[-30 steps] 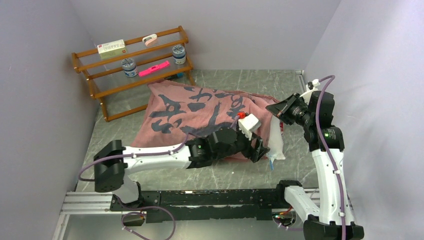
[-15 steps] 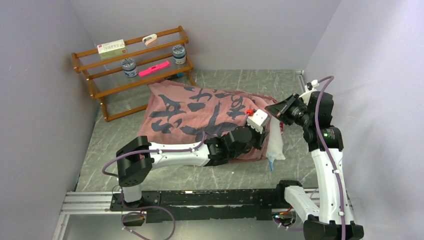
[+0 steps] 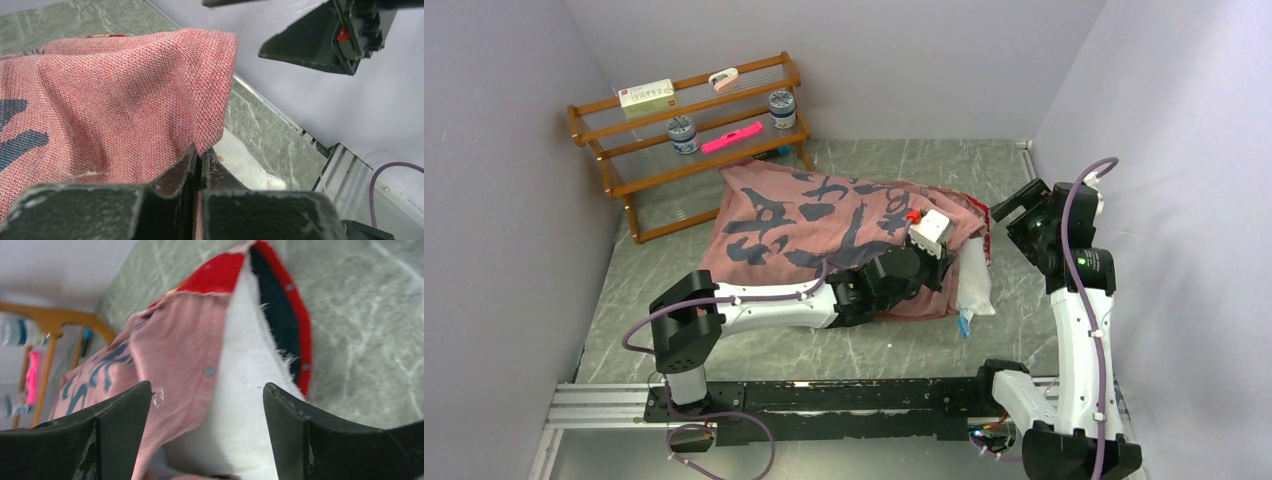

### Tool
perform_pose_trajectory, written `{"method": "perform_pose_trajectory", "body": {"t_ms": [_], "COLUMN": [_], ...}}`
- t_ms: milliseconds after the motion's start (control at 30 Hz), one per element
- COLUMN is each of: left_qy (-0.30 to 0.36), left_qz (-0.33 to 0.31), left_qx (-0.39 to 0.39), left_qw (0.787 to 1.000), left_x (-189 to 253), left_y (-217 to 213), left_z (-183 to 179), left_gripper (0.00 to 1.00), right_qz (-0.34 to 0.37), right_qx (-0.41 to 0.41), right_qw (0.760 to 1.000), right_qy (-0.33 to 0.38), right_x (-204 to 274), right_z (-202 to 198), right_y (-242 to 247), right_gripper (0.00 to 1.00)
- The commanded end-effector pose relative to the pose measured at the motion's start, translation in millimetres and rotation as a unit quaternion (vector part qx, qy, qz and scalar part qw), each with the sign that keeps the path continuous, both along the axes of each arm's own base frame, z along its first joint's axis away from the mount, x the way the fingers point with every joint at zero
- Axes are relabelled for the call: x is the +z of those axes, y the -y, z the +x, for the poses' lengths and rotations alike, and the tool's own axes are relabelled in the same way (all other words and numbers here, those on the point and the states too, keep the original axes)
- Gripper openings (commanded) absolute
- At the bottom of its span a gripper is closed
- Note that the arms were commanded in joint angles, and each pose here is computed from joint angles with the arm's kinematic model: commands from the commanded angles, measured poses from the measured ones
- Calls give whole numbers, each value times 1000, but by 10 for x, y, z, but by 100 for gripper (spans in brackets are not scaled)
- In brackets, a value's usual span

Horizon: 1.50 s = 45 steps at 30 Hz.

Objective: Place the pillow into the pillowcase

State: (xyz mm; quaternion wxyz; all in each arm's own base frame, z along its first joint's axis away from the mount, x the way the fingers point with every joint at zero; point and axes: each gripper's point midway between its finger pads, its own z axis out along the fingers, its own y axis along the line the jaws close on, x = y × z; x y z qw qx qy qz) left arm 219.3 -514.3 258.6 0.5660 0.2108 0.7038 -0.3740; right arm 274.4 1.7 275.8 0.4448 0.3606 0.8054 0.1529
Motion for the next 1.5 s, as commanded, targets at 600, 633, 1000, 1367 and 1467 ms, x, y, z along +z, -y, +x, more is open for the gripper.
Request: {"method": "perform_pose_trajectory", "body": {"t_ms": [600,633,1000,1367,1467], "left_qy": [-79,-84,-111,-121,-125], "left_qz": [-164,-169,-237,-160,-142], "left_qx": [-136,-148,-298,-191,-198], "left_qw": [974,971,918,961,962], "left_x": [802,822,1299,734,662], "left_y": [-36,-21,371,295,235], "left_z": [-511,-600,-1577,-720,-496], "left_gripper": [5,5,5,9,37], "right_qz": [252,266,314,220,167], "right_qx": [138,157,208,167,136], "right_qw": [957,951,924,961,976], "right_qy": [-36,-13,70,19,-5], "right_x": [-1250,-1168,-740,-1192,-1084], "right_z": [-45,-15,295,379,427], "right_y": [-510,-602,-1255,-1092,-891], "right_gripper": [44,42,31,31,46]}}
